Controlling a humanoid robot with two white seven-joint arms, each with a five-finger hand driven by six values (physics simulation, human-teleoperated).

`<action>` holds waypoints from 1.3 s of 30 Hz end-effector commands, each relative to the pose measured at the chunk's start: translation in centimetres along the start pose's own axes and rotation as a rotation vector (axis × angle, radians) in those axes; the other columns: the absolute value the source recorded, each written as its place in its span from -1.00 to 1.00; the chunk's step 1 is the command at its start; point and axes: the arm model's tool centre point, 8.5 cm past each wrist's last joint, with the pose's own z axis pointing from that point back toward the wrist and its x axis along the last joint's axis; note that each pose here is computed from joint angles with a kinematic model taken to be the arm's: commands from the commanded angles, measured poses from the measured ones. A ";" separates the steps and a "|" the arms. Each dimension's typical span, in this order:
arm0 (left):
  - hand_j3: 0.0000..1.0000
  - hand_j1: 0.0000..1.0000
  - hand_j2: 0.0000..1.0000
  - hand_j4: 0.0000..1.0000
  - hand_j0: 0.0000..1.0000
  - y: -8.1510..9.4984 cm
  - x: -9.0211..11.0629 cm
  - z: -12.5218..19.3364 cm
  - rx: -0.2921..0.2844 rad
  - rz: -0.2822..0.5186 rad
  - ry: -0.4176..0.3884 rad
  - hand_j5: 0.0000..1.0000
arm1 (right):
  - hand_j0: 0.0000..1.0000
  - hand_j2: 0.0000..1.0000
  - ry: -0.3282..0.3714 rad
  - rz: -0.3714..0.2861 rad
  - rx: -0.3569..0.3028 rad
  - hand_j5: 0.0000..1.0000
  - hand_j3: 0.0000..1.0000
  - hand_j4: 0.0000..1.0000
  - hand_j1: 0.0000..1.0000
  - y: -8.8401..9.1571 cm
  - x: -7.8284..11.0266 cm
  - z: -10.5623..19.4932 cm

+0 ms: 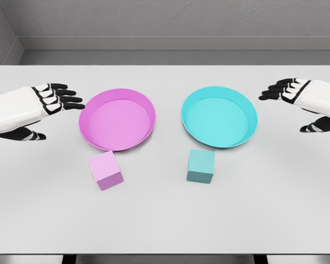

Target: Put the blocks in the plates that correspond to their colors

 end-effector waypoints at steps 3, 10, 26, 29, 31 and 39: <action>1.00 1.00 1.00 1.00 1.00 0.0 0.0 0.0 0.002 0.005 0.000 1.00 | 1.00 1.00 -0.001 0.001 -0.008 1.00 1.00 1.00 1.00 -0.3 0.1 0.0; 1.00 1.00 1.00 1.00 1.00 -3.9 1.9 -2.9 -0.212 0.053 -0.102 1.00 | 1.00 1.00 -0.024 0.028 -0.042 1.00 1.00 1.00 1.00 -1.4 0.6 -0.8; 1.00 1.00 1.00 1.00 1.00 -6.4 4.5 -6.9 -0.239 0.102 -0.219 1.00 | 1.00 1.00 -0.329 0.152 0.227 1.00 1.00 1.00 1.00 2.5 7.6 -11.0; 1.00 1.00 1.00 1.00 1.00 -6.7 4.6 -6.9 -0.251 0.088 -0.219 1.00 | 1.00 1.00 -0.350 0.142 0.222 1.00 1.00 1.00 1.00 2.8 8.2 -11.7; 1.00 1.00 1.00 1.00 1.00 -6.8 4.7 -7.1 -0.256 0.073 -0.221 1.00 | 1.00 1.00 -0.383 0.129 0.238 1.00 1.00 1.00 1.00 3.8 9.0 -12.5; 1.00 1.00 1.00 1.00 1.00 -7.2 5.2 -8.0 -0.256 0.050 -0.239 1.00 | 1.00 1.00 -0.415 0.127 0.213 1.00 1.00 1.00 1.00 3.5 9.9 -13.5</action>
